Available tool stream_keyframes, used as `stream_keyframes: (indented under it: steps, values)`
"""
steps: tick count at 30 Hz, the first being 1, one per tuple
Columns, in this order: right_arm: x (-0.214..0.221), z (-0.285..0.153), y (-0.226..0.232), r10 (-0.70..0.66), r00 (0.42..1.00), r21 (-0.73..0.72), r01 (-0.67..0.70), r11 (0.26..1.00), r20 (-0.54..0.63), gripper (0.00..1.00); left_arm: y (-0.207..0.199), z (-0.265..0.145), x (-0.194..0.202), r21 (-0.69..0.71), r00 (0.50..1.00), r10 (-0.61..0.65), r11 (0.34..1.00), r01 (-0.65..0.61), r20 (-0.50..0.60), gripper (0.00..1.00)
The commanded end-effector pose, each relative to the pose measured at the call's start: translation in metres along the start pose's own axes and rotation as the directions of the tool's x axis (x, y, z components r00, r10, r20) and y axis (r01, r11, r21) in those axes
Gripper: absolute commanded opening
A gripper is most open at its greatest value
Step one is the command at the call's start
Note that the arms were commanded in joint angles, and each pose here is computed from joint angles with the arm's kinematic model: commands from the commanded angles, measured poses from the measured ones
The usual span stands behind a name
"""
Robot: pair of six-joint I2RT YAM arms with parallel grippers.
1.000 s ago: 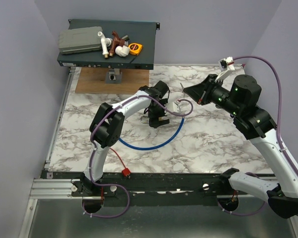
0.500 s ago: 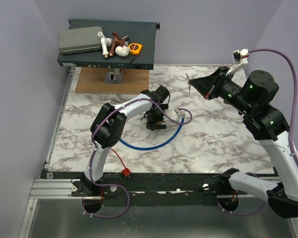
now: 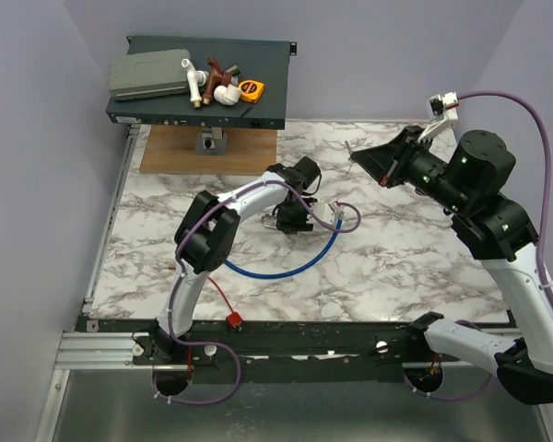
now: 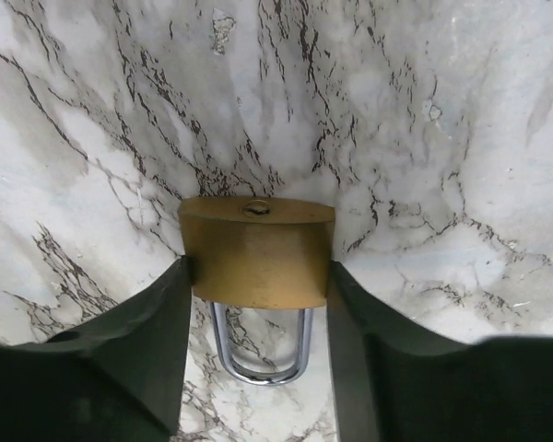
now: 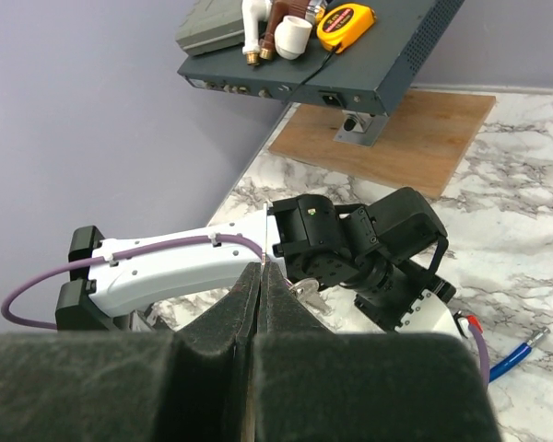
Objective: Unlock with the key
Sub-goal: Pick up the lock from the center of the board.
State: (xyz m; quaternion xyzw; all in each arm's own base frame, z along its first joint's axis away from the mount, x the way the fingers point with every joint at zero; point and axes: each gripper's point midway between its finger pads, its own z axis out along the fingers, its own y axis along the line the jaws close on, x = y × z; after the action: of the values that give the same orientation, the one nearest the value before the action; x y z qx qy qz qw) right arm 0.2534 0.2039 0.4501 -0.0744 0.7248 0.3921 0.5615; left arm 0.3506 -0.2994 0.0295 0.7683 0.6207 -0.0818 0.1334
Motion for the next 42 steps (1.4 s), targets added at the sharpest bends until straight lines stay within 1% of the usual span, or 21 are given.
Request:
stream_keyframes:
  steps: [1,5,8,9,11,12,13,14,15,21,24,28,31,33,35,37,39,42]
  values:
    - [-0.011,-0.005,0.003,-0.027,0.999,0.003,0.027,1.000,0.022,0.01,-0.005,0.001,-0.003,0.033,1.000,0.015,0.999,-0.015,-0.004,0.35]
    - [-0.014,-0.006,0.004,-0.034,0.999,0.004,0.034,0.999,0.022,0.01,-0.014,0.003,0.002,0.044,1.000,0.013,0.999,-0.013,-0.013,0.33]
    - [-0.017,-0.007,0.003,-0.046,0.999,0.013,0.046,0.999,0.027,0.01,-0.022,-0.001,0.002,0.050,1.000,0.011,0.999,-0.011,-0.002,0.27]
    - [-0.018,-0.007,0.003,-0.048,0.998,0.017,0.048,0.999,0.028,0.01,-0.023,-0.003,0.000,0.052,1.000,0.007,0.999,-0.007,0.005,0.22]
    - [-0.019,-0.006,0.001,-0.055,0.998,0.026,0.054,0.998,0.029,0.01,-0.027,-0.013,-0.004,0.058,1.000,-0.006,0.998,0.005,0.023,0.20]
    - [-0.019,-0.005,0.001,-0.059,0.998,0.027,0.058,0.998,0.029,0.01,-0.028,-0.021,-0.007,0.058,0.999,-0.012,0.998,0.010,0.033,0.12]
    - [-0.019,-0.003,0.000,-0.061,0.998,0.030,0.060,0.998,0.027,0.01,-0.028,-0.029,-0.010,0.057,0.999,-0.020,0.998,0.018,0.045,0.09]
    - [-0.019,-0.001,-0.002,-0.065,0.998,0.036,0.064,0.997,0.025,0.01,-0.029,-0.038,-0.013,0.054,0.998,-0.029,0.998,0.026,0.059,0.07]
    - [-0.019,0.002,-0.003,-0.068,0.997,0.039,0.067,0.997,0.021,0.01,-0.029,-0.047,-0.015,0.052,0.996,-0.041,0.998,0.037,0.076,0.00]
    - [-0.020,0.018,-0.015,-0.082,0.997,0.084,0.081,0.993,0.012,0.01,-0.039,-0.092,-0.018,0.042,0.983,-0.080,0.996,0.074,0.163,0.00]
    - [-0.021,0.021,-0.018,-0.085,0.996,0.097,0.083,0.992,0.020,0.01,-0.052,-0.101,-0.011,0.038,0.981,-0.082,0.996,0.077,0.177,0.00]
    - [-0.028,0.016,-0.021,-0.095,0.994,0.130,0.089,0.988,0.045,0.01,-0.068,-0.116,0.001,0.013,0.980,-0.055,0.998,0.053,0.192,0.00]
    - [-0.034,0.011,-0.026,-0.102,0.993,0.169,0.090,0.981,0.063,0.01,-0.078,-0.134,0.011,-0.045,0.981,0.000,0.999,0.009,0.194,0.00]
    - [-0.033,0.010,-0.026,-0.099,0.993,0.168,0.087,0.982,0.062,0.01,-0.083,-0.153,0.015,-0.100,0.978,0.056,0.994,-0.036,0.201,0.00]
    - [-0.024,0.013,-0.027,-0.086,0.995,0.154,0.078,0.985,0.045,0.01,-0.086,-0.183,0.010,-0.173,0.965,0.114,0.982,-0.074,0.236,0.00]
    - [-0.015,0.016,-0.028,-0.074,0.997,0.136,0.070,0.988,0.026,0.01,-0.095,-0.224,-0.007,-0.267,0.921,0.218,0.955,-0.132,0.323,0.00]
    - [-0.005,0.018,-0.025,-0.070,0.997,0.096,0.069,0.993,0.009,0.01,-0.102,-0.260,-0.022,-0.391,0.870,0.345,0.899,-0.199,0.351,0.00]
    - [0.012,0.020,-0.016,-0.073,0.997,0.011,0.074,0.997,-0.023,0.01,-0.117,-0.305,-0.045,-0.538,0.789,0.492,0.805,-0.252,0.368,0.00]
